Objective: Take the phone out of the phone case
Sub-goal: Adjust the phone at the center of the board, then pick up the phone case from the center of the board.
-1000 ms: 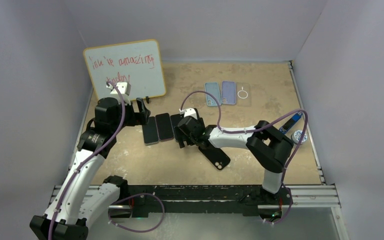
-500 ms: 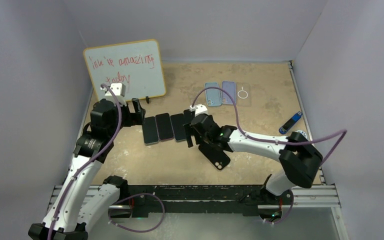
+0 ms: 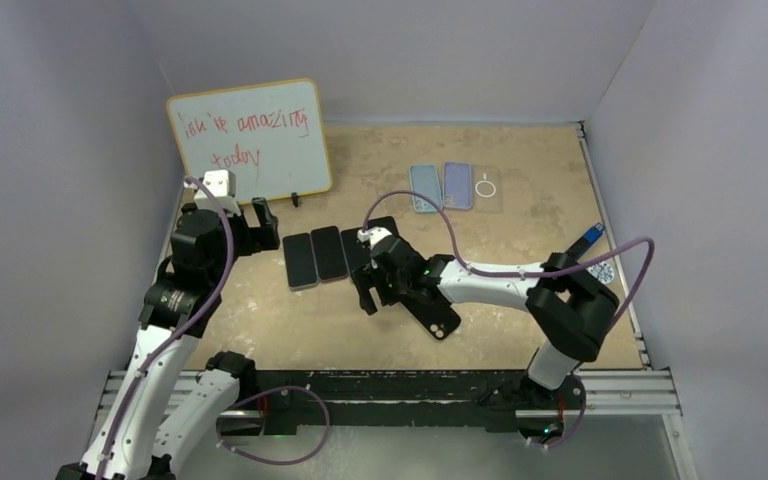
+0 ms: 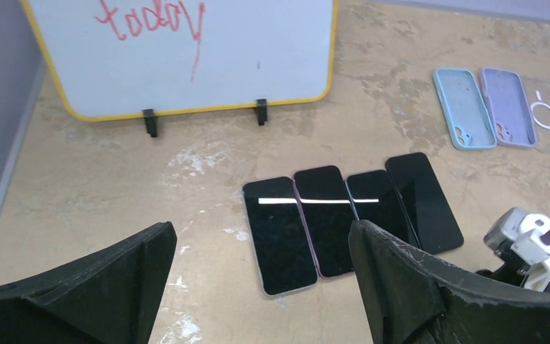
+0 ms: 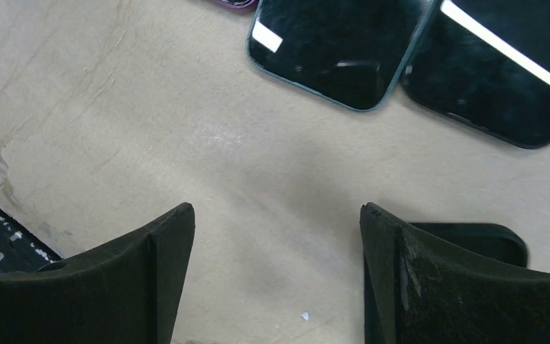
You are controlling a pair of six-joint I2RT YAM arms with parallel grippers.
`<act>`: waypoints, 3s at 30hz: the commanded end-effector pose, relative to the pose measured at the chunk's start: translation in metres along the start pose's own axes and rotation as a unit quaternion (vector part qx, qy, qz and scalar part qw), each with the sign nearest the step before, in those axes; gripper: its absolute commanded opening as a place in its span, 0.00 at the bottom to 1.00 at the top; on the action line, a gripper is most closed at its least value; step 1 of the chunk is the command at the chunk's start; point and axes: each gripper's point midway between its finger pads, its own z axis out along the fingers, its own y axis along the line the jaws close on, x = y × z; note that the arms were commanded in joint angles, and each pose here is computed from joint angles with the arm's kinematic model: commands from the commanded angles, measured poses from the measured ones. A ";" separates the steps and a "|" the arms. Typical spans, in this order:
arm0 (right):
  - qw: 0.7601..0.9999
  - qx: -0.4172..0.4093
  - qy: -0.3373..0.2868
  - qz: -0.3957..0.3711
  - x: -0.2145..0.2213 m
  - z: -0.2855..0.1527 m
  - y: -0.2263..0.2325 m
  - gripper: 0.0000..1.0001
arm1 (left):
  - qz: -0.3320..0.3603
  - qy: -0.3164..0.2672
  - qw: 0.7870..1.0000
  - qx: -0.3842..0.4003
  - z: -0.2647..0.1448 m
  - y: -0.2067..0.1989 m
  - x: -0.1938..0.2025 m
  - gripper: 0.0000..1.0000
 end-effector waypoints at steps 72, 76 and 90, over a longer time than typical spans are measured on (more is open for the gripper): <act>0.983 0.036 0.148 -0.107 0.050 -0.032 -0.056 0.22 | -0.007 -0.025 0.997 -0.075 -0.007 0.024 -0.008 0.99; 0.980 0.039 0.165 -0.105 0.056 -0.033 -0.056 0.21 | -0.007 -0.025 0.997 -0.075 -0.007 0.024 -0.008 0.99; 0.974 0.038 0.196 -0.103 0.059 -0.050 -0.046 0.28 | -0.006 -0.024 0.997 -0.074 -0.007 0.023 -0.007 0.99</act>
